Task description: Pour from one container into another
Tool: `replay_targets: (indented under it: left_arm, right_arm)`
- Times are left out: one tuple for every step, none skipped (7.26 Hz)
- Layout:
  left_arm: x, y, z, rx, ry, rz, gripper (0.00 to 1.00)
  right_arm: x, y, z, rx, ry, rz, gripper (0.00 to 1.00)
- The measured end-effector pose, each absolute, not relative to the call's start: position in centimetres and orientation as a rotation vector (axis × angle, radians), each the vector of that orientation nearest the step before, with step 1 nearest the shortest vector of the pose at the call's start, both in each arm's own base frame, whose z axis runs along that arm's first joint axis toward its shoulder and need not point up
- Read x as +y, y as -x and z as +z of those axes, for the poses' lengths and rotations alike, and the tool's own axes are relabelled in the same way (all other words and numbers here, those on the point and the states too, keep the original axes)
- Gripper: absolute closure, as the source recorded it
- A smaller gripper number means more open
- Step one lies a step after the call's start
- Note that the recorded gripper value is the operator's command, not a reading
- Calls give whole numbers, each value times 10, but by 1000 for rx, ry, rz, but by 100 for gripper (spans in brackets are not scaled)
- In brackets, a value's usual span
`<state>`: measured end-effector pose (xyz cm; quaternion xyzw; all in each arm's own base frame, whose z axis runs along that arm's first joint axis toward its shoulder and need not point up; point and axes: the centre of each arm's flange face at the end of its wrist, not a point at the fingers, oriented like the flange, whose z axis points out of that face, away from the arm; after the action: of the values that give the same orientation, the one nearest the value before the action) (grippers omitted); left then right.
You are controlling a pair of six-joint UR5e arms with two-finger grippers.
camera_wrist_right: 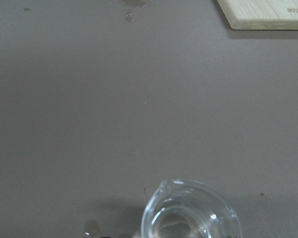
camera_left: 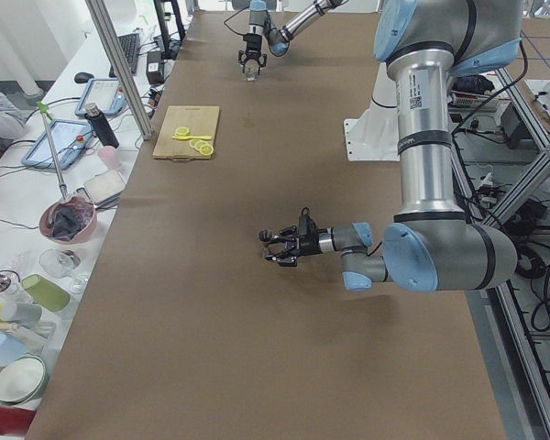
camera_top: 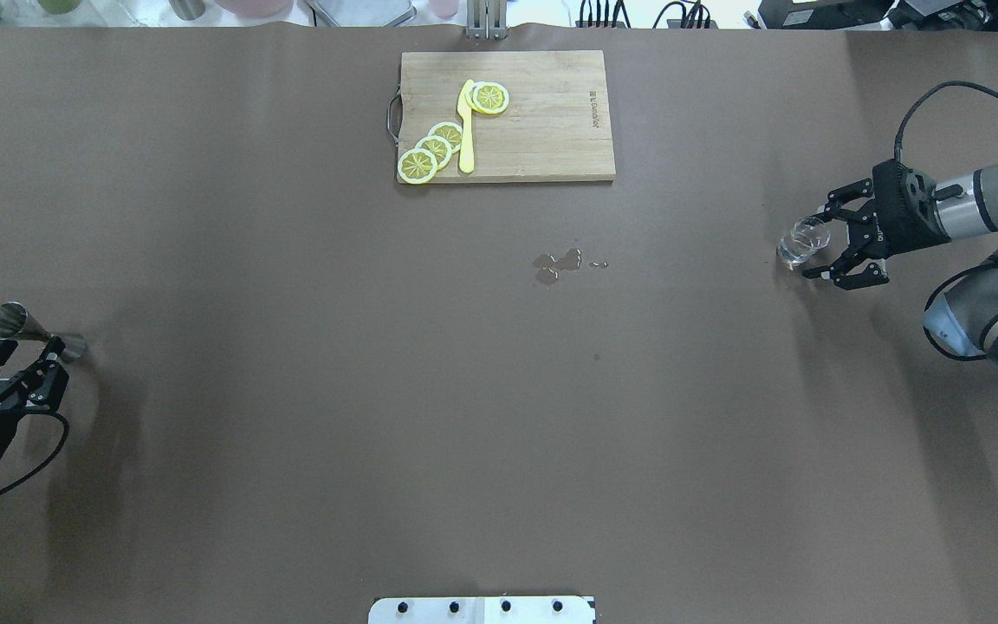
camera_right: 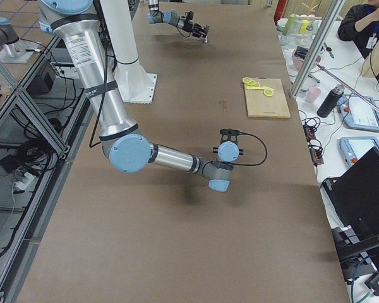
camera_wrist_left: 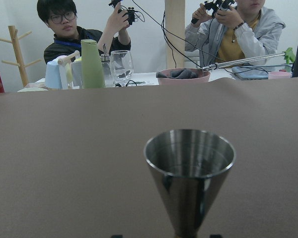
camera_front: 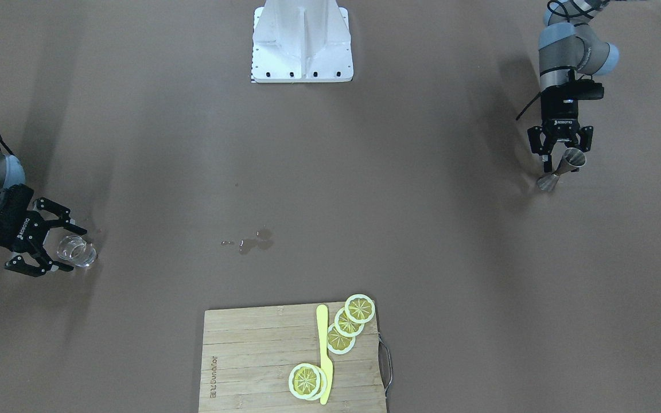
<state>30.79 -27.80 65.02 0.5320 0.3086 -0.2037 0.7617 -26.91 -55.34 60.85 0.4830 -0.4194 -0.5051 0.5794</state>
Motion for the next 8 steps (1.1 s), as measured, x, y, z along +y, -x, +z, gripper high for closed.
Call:
replay_targets:
  left_arm:
    - [-281,-307,649,667,-1165,-453,43]
    - [-283,-308,649,653,-1172,-455,43]
    - [-285,-312,649,618,-1190,-458,43]
    - [-287,-315,650,590,-1209,-471,43]
    - [-289,-319,651,576,-1217,-483,43]
    - [-290,-322,650,571,-1221,-488,44]
    - [-290,-326,648,572,-1225,-495,46]
    - [-291,-329,646,578,-1227,-505,54]
  right_arm:
    - [-554,270,608,-981,-1130,-1181,17]
    - [-555,271,606,-982,-1133,-1183,17]
    - [-555,273,604,-982,-1135,-1185,19]
    - [-555,275,603,-982,-1137,-1187,25]
    - [-555,276,603,-983,-1137,-1188,30]
    - [-555,277,603,-983,-1137,-1189,38]
    - [-555,278,603,-982,-1137,-1189,44]
    - [-554,278,603,-981,-1136,-1189,52]
